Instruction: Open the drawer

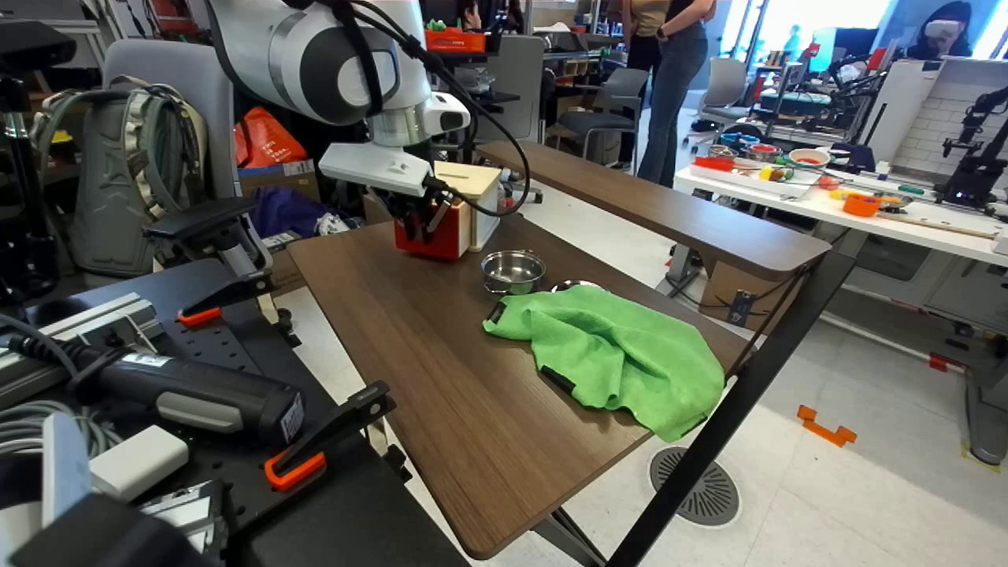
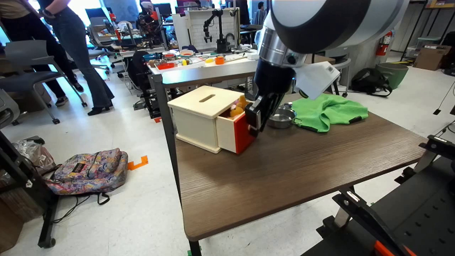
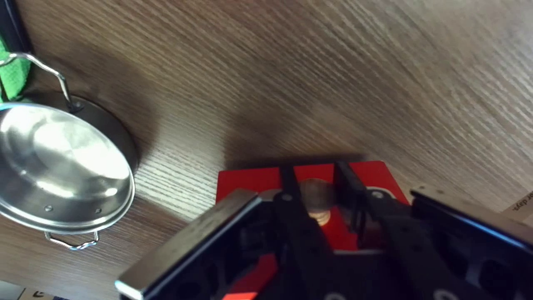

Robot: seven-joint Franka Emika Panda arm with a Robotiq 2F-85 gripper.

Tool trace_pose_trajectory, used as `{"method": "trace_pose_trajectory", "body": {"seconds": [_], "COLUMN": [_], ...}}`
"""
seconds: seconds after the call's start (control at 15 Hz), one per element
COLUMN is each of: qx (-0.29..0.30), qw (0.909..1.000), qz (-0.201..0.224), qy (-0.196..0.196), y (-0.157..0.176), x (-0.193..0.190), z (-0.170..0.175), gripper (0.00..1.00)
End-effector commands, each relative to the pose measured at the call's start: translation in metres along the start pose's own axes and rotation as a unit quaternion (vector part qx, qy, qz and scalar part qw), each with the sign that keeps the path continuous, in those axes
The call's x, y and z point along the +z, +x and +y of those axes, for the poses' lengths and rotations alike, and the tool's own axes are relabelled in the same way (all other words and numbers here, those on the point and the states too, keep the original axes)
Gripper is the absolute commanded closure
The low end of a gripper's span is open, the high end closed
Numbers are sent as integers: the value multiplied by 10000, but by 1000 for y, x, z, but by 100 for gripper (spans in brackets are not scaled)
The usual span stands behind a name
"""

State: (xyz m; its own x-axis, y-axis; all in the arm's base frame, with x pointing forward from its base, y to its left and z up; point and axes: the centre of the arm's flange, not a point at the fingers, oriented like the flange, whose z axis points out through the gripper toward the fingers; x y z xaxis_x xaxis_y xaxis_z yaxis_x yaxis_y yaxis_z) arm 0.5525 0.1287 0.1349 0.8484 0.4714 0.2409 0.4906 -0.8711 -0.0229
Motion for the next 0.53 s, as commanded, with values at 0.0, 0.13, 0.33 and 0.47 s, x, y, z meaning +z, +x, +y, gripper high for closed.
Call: {"method": "trace_pose_trajectory", "body": {"seconds": [0.0,0.13,0.33,0.47], "qx": [156,170,183,206], "qw": [9997,9996,9996,9995], "qz": [-162,-188,-201,-208], "qy": [59,82,121,139], "y": [-22,-26,-31,-33], "x": [-26,-29,-33,-33], "z": [-4,-4,-5,-4], "gripper": [93,93,93,93]}}
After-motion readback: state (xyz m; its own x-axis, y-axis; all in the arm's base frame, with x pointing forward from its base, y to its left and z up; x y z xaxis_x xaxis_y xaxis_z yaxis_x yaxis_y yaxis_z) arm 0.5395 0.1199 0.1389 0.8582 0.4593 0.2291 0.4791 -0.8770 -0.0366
